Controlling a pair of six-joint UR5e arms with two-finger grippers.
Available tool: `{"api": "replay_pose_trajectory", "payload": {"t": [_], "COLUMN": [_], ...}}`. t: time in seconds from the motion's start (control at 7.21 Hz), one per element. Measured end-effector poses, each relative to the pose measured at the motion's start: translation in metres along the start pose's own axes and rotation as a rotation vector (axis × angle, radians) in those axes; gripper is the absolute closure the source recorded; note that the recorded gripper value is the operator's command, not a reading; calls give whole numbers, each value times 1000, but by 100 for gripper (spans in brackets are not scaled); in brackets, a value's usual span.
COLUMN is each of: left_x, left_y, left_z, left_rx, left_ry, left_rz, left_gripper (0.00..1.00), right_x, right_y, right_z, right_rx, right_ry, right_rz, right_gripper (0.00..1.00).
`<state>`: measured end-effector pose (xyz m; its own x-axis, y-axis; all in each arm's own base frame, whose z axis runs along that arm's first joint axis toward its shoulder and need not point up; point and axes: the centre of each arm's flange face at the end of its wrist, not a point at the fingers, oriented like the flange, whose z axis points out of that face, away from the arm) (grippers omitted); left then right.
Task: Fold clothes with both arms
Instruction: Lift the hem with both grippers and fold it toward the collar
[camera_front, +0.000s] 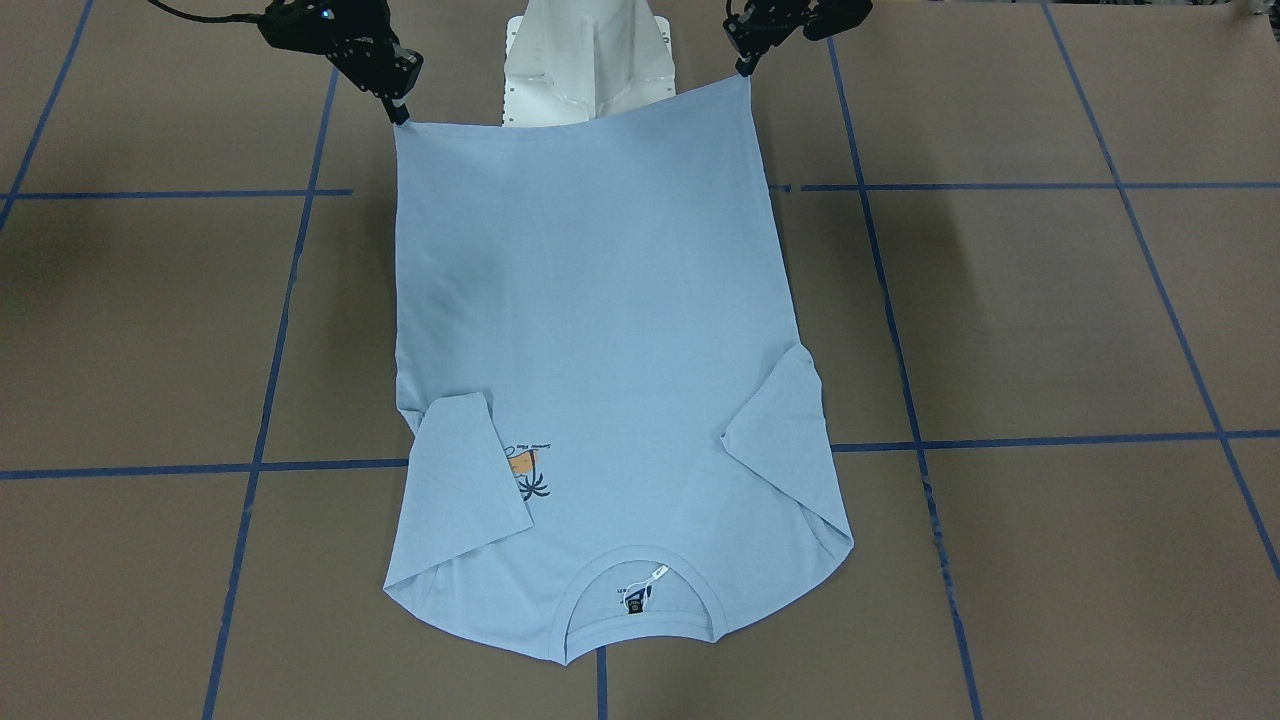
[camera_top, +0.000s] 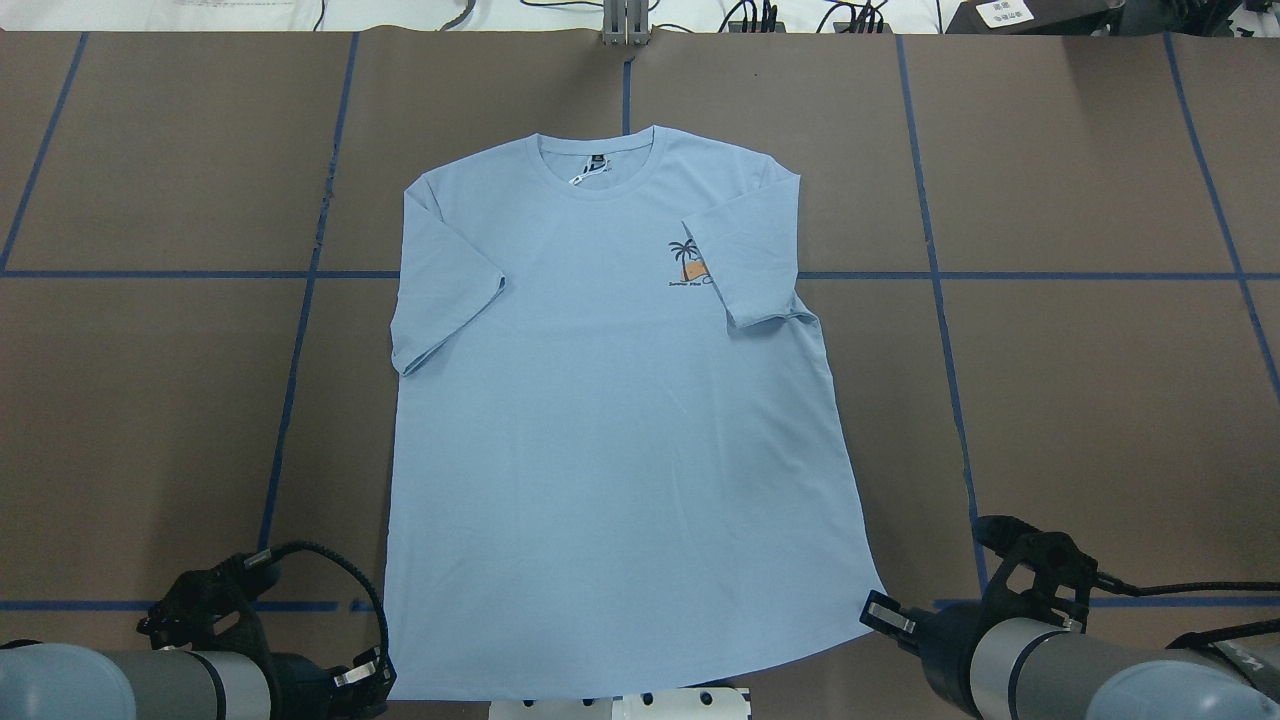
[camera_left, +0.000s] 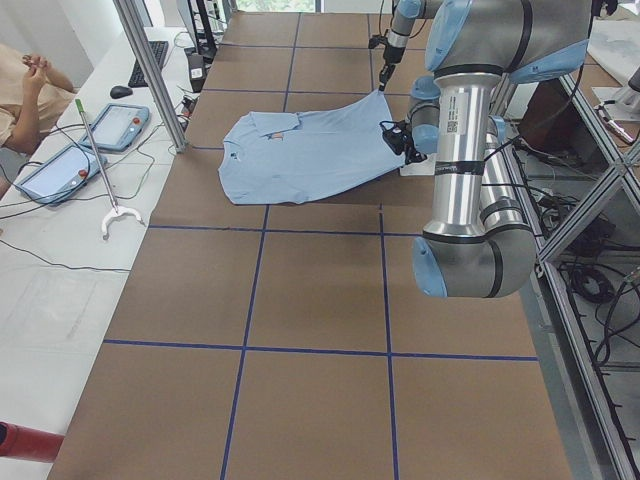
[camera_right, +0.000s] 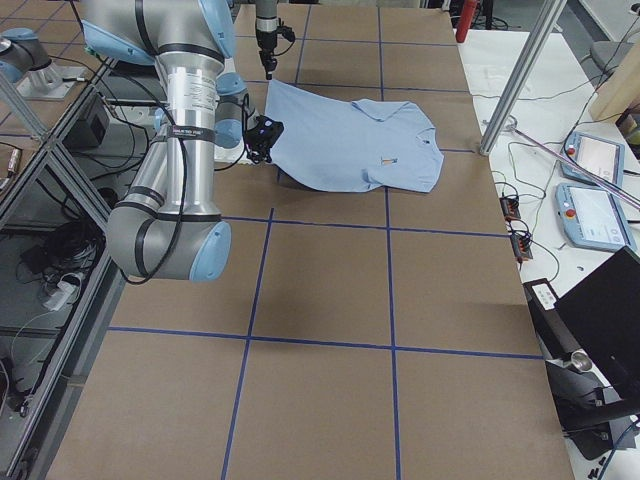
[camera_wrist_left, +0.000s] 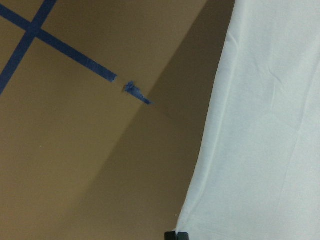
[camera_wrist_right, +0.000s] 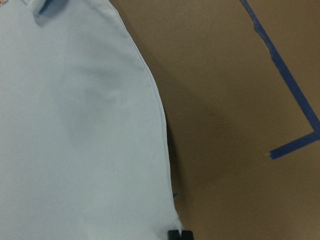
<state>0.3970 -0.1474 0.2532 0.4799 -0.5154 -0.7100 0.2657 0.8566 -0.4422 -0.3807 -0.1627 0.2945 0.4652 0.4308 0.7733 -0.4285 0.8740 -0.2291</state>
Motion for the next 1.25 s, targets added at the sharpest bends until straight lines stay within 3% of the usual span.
{"api": "replay_pose_trajectory", "payload": {"t": [0.14,0.42,0.83,1.25], "left_x": [8,38,79,133], "left_y": [-13,-65,-173,-276], "left_z": [-6,-3,11,27], "left_rx": [25,139,335,467], "left_ry": [16,43,6,-20], "left_rz": [28,137,243,224], "left_gripper": [100,100,100,100], "right_x": [-8,-42,-106,-176], "right_y": [-12,-48,-174,-292], "right_z": [-6,22,86,133], "right_rx": [18,102,213,283], "right_ry": [-23,-48,30,120], "right_rz": [17,-25,-127,-143], "right_gripper": [100,100,100,100]}}
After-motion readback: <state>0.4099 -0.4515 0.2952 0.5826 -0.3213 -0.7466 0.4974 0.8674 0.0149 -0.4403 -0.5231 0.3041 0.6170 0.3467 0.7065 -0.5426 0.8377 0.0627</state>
